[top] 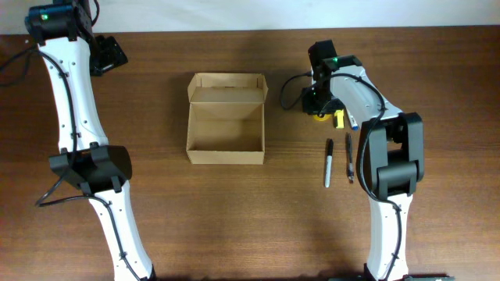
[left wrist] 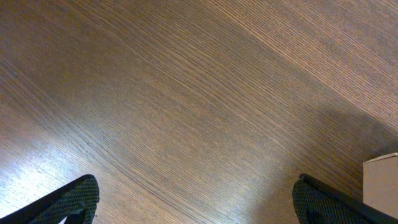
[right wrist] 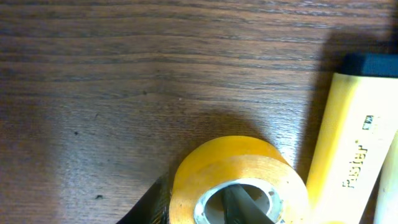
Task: Pack container
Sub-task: 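Lower the right gripper onto the yellow tape roll and grasp it, then carry the tape roll into the box and release it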
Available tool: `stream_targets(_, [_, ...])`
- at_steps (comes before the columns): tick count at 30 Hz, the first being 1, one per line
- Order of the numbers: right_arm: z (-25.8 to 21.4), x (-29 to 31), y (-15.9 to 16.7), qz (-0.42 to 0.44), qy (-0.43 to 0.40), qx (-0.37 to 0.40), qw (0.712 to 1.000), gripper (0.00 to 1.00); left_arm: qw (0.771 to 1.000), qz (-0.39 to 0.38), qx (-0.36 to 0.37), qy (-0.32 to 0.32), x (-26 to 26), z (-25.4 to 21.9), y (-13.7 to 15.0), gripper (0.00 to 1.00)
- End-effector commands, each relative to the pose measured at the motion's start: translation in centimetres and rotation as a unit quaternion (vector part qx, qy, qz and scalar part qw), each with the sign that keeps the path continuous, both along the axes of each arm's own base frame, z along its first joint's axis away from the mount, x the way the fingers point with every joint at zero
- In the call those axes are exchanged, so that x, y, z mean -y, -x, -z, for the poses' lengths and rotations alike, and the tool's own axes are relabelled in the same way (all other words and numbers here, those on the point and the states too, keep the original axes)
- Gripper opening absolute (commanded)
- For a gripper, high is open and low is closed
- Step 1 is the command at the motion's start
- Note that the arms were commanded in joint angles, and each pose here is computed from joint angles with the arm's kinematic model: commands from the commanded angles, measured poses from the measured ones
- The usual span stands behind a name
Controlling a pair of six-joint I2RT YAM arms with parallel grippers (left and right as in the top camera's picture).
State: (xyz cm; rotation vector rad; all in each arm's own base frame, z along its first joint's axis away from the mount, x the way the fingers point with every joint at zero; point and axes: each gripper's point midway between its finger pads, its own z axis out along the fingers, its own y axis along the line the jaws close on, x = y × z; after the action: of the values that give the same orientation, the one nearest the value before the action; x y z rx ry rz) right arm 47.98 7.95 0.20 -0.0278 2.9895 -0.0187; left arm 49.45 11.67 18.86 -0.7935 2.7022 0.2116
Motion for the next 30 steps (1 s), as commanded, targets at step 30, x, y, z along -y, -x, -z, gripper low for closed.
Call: stream_targets(30, [-24.6,-9.7,0.0,-0.123,-0.071,0.154,0.978,0.04,1.000,0.003,0.000,-0.006,-0.3,-0.2,0.1,1.00])
